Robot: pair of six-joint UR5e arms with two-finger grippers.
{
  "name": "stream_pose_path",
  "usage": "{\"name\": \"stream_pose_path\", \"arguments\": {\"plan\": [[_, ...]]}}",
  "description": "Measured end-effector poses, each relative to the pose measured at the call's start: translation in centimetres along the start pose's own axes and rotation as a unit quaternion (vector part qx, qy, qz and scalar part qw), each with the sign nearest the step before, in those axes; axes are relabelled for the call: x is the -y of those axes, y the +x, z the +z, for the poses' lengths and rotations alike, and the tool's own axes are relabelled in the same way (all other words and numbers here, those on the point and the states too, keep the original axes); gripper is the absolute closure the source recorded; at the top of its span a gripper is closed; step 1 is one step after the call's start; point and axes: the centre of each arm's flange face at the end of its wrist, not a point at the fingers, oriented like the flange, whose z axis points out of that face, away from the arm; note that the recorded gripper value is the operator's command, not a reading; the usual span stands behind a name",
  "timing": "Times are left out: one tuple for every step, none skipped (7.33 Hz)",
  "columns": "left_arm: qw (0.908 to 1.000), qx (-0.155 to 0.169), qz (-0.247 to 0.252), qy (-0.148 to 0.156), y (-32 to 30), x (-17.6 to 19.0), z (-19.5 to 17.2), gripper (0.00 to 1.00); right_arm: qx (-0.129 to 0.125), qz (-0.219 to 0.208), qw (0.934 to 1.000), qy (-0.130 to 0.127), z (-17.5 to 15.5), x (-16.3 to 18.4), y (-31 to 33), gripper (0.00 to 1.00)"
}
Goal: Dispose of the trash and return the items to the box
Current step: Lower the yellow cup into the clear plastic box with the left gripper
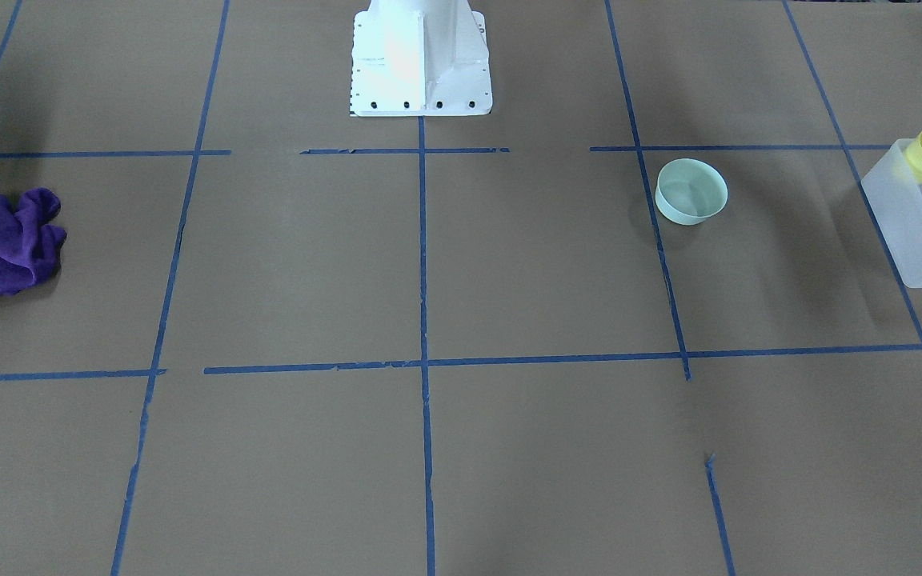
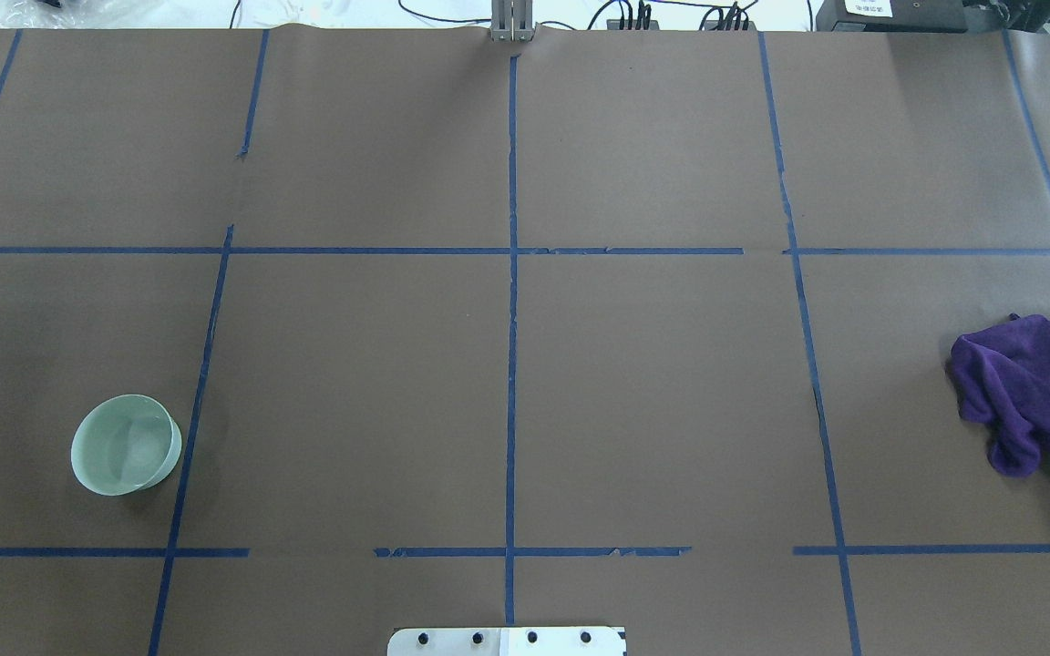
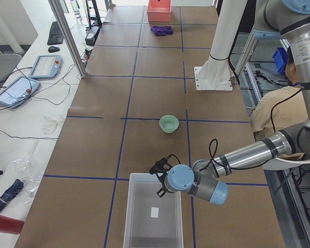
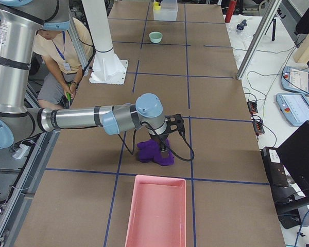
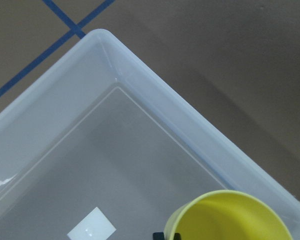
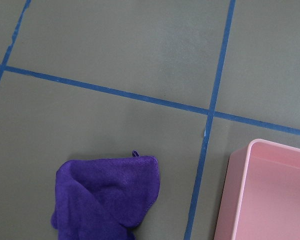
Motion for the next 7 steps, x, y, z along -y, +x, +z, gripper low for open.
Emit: {"name": "stream_pose_path", "arguments": {"plan": [[1.0,-0.003,0.002,0.0,0.1,0.1,0.1,0.81,0.0,0.0,1.0,0.0,0.0,0.0,0.0,0.0],[1.0,-0.004,0.004,0.001,0.1,0.2,0.2,0.67,0.0,0.0,1.0,0.0,0.0,0.0,0.0,0.0],[1.0,-0.003,0.006,0.002,0.1,0.4,0.1,0.57,0.0,0.001,1.0,0.0,0.0,0.0,0.0,0.0],[0.9999,-0.003,0.01,0.004,0.1,0.7,0.1,0.57,0.0,0.001,1.0,-0.001,0.1,0.0,0.1,0.0],[0.9999,-0.002,0.012,0.006,0.1,0.8,0.1,0.57,0.0,0.002,1.0,-0.001,0.1,0.0,0.1,0.0],[0.9999,-0.001,0.014,0.007,0.1,1.0,0.0,0.39,0.0,0.002,1.0,-0.001,0.1,0.0,0.1,0.0],[0.9998,0.001,0.017,0.009,0.0,1.3,-0.1,0.12,0.0,0.002,1.0,0.0,0.0,0.0,0.0,0.0]]}}
